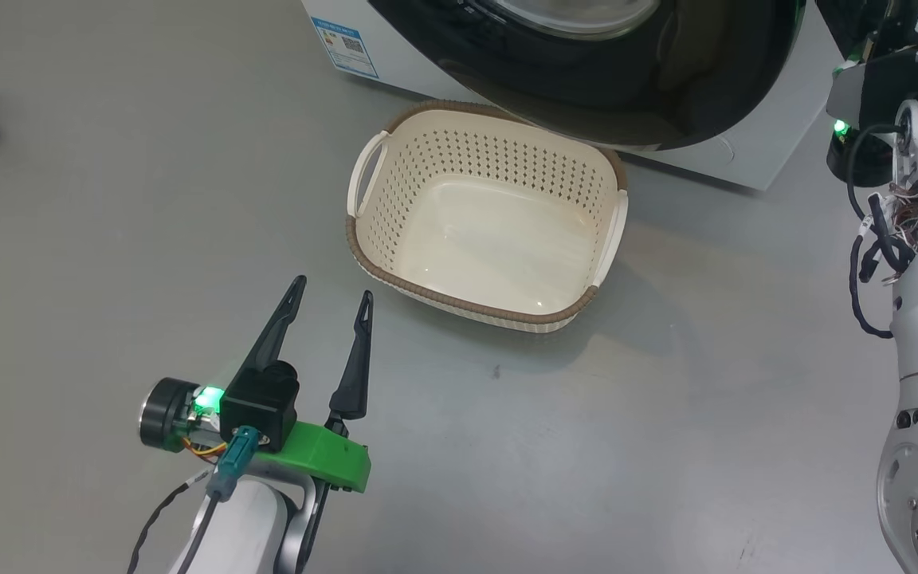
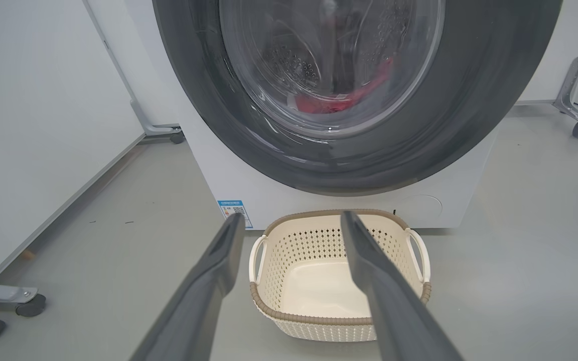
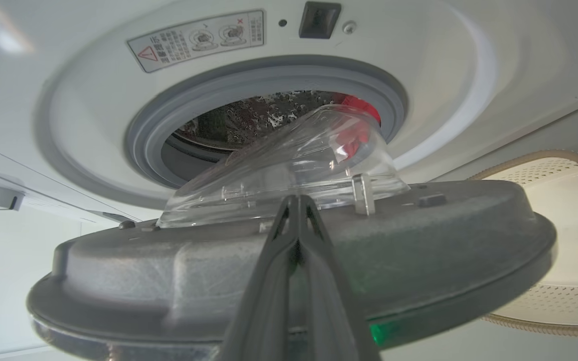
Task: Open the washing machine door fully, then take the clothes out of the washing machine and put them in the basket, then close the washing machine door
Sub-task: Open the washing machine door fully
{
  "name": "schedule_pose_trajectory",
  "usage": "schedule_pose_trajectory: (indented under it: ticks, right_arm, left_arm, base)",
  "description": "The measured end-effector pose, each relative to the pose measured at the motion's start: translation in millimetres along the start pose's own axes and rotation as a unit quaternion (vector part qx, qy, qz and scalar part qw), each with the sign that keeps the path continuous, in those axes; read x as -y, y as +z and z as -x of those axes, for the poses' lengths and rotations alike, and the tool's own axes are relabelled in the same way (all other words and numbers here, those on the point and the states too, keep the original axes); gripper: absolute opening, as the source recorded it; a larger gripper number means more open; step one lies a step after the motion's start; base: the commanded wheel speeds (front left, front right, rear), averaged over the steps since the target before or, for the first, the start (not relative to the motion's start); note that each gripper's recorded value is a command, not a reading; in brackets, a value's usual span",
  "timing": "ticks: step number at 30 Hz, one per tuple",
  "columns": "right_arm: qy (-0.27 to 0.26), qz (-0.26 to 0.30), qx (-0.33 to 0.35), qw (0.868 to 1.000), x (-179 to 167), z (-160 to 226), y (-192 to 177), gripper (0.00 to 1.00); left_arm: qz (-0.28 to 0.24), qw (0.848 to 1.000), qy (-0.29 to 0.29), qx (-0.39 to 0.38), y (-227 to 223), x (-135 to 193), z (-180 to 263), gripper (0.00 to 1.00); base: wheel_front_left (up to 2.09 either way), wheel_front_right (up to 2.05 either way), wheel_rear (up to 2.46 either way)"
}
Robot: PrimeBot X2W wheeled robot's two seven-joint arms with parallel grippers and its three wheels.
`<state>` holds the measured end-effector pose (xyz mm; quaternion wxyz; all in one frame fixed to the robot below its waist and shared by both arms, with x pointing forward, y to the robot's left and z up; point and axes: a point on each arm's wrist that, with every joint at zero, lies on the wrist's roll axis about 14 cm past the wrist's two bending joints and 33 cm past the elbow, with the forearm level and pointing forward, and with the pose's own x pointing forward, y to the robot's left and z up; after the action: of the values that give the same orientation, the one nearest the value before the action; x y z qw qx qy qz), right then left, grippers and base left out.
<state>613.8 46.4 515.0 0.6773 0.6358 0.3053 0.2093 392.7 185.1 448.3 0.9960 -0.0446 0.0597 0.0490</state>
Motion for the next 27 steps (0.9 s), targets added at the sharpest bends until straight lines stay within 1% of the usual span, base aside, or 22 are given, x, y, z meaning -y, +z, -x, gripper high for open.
schedule_pose_trajectory:
  ticks: [10,15,20,27]
  right_arm:
    - [-0.021,0.003,-0.054,0.998,4.6,7.2,-29.3,0.0]
    - [-0.034,0.003,-0.066,0.997,9.0,15.6,-41.0,0.0]
    - [-0.044,-0.01,-0.082,0.996,16.1,27.6,-54.1,0.0]
    - [-0.042,-0.017,-0.119,0.992,13.5,40.6,-78.9,0.0]
  left_arm:
    - [0.004,1.0,0.003,0.016,11.5,-1.3,5.1,1.0]
    - [0.005,1.0,0.001,0.027,19.2,0.0,8.2,1.0]
    - [0.007,0.999,-0.002,0.04,27.7,1.8,12.5,1.0]
    - [0.011,0.999,-0.006,0.043,29.2,4.9,24.2,1.0]
  base:
    - [0.0,0.0,0.0]
    - [0.0,0.0,0.0]
    - [0.0,0.0,0.0]
    - [0.0,0.0,0.0]
